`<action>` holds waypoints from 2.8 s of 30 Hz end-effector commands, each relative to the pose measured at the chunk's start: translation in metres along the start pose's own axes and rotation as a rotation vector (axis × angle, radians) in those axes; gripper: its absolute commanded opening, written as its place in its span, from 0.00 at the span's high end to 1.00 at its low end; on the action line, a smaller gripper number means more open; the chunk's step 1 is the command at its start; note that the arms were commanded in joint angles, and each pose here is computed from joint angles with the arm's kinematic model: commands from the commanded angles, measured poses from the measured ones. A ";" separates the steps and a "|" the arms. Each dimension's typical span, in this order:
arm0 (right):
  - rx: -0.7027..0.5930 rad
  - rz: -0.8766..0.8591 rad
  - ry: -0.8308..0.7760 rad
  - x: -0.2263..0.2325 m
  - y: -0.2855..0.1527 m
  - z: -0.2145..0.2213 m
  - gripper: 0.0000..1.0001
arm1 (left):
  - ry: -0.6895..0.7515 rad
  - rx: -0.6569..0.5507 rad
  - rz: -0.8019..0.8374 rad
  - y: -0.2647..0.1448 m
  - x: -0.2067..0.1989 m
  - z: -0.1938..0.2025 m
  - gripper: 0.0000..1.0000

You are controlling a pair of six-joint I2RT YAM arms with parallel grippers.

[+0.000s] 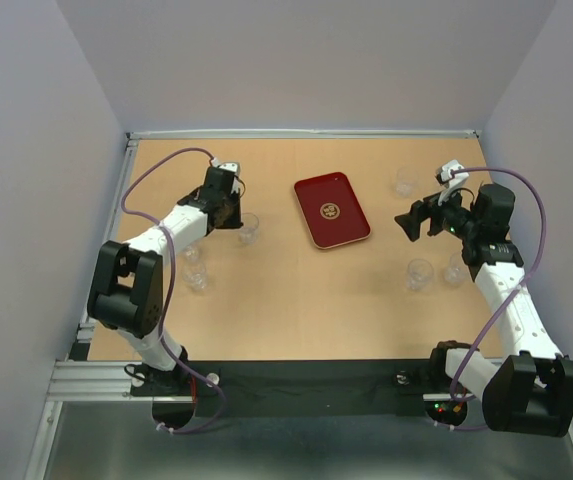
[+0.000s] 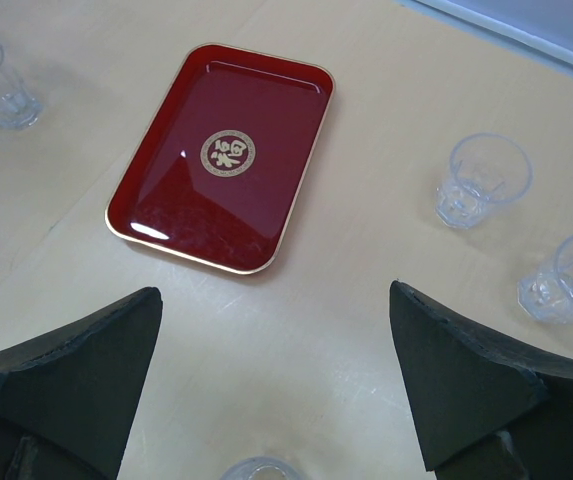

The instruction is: Place the glasses into the tray

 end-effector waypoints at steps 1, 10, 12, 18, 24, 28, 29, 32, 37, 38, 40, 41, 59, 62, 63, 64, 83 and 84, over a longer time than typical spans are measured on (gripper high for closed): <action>-0.007 0.022 -0.024 -0.003 -0.004 0.000 0.00 | 0.025 -0.008 0.011 0.000 -0.007 -0.013 0.72; -0.006 0.027 -0.026 -0.004 -0.005 -0.001 0.00 | 0.029 -0.062 0.059 -0.013 -0.017 -0.026 1.00; -0.005 0.028 -0.026 -0.004 -0.005 0.000 0.00 | 0.026 -0.119 0.099 -0.024 -0.027 -0.039 1.00; -0.005 0.031 -0.028 -0.005 -0.005 0.000 0.00 | 0.015 -0.152 0.231 -0.032 -0.059 -0.056 1.00; -0.005 0.031 -0.029 -0.005 -0.006 0.000 0.00 | 0.015 -0.110 0.324 -0.014 -0.094 -0.069 1.00; -0.005 0.029 -0.028 -0.005 -0.006 0.000 0.00 | 0.009 -0.108 0.369 -0.004 -0.115 -0.083 1.00; -0.004 0.029 -0.027 -0.005 -0.005 0.001 0.00 | 0.008 -0.091 0.373 0.003 -0.118 -0.081 1.00; -0.003 0.027 -0.023 -0.005 -0.005 0.001 0.00 | 0.017 -0.088 0.390 0.015 -0.131 -0.087 1.00; -0.002 0.020 -0.020 -0.004 -0.004 0.002 0.00 | 0.014 -0.099 0.423 0.025 -0.152 -0.103 1.00; -0.001 0.018 -0.019 -0.004 -0.004 0.003 0.00 | 0.014 -0.087 0.425 0.031 -0.154 -0.100 1.00; -0.002 0.016 -0.018 -0.004 -0.004 0.003 0.00 | 0.007 -0.093 0.437 0.035 -0.162 -0.105 1.00; -0.002 0.018 -0.019 -0.004 -0.004 0.003 0.00 | 0.007 -0.104 0.448 0.034 -0.167 -0.111 1.00; -0.009 0.018 -0.024 -0.004 -0.005 0.000 0.00 | -0.019 -0.085 0.389 0.081 -0.184 -0.124 1.00; -0.009 0.019 -0.025 -0.004 -0.005 0.000 0.00 | -0.014 -0.090 0.364 0.087 -0.182 -0.124 1.00; -0.011 0.020 -0.027 -0.004 -0.005 -0.001 0.00 | -0.012 -0.090 0.357 0.087 -0.182 -0.123 1.00; -0.010 0.020 -0.026 -0.004 -0.005 -0.001 0.00 | -0.011 -0.096 0.354 0.087 -0.182 -0.125 1.00; 0.003 0.045 -0.037 -0.010 -0.007 0.003 0.00 | 0.032 -0.173 0.357 0.048 -0.195 -0.151 0.50; 0.002 0.044 -0.040 -0.009 -0.007 0.003 0.00 | 0.036 -0.194 0.358 0.040 -0.195 -0.157 0.48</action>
Point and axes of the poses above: each gripper's point midway between its finger pads, its own y axis out along the fingers, its own x axis along the line the jaws close on, z = x × y, the point moved 1 cm from there along -y, back along the fingers, and after that the axes turned 9 degrees about -y, right-handed, at the moved point
